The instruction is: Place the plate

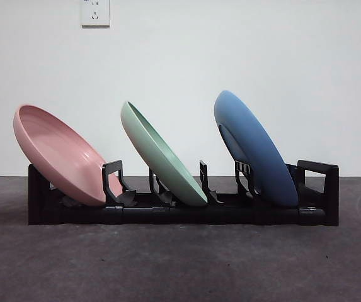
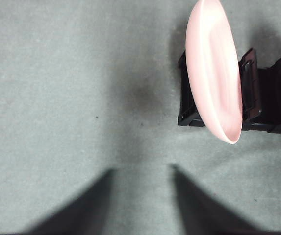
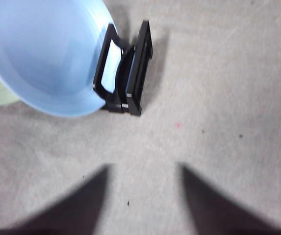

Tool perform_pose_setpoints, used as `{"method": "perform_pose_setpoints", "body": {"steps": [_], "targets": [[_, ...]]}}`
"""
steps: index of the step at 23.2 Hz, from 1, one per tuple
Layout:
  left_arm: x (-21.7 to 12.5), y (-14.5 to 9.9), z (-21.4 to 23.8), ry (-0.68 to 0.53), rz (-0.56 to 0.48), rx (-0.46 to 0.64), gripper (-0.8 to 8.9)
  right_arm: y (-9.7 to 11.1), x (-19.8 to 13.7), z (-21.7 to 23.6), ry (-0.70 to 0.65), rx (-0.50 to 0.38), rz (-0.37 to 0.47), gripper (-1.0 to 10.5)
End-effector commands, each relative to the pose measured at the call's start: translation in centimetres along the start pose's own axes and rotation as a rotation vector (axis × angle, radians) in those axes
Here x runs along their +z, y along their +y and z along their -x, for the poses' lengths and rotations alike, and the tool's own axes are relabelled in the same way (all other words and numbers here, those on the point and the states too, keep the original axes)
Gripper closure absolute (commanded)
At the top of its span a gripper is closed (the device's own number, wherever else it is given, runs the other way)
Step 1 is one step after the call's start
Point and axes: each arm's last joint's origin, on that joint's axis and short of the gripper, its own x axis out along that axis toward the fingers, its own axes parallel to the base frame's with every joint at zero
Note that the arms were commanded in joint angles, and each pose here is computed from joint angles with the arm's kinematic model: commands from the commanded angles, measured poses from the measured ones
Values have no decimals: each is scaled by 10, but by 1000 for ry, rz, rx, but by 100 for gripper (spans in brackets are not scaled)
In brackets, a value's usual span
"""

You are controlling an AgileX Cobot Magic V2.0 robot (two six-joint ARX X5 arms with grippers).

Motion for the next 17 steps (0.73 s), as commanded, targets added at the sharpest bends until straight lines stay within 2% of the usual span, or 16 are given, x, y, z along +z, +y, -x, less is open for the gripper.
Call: {"method": "perform_pose_setpoints", "body": {"steps": [1, 5, 9, 12, 17], "targets": [[5, -1, 3, -22, -16, -7, 467, 1, 4, 3, -3, 4, 12, 601], [5, -1, 3, -22, -14, -7, 469, 5, 13, 9, 18, 14, 14, 605], [5, -1, 3, -22, 7, -7, 469, 17, 45, 3, 137, 49, 41, 608], [5, -1, 3, -23, 9, -7, 469, 30, 74, -13, 230, 78, 66, 607], [5, -1, 3, -23, 9, -7, 469, 61, 109, -46, 288, 128, 95, 608]]}}
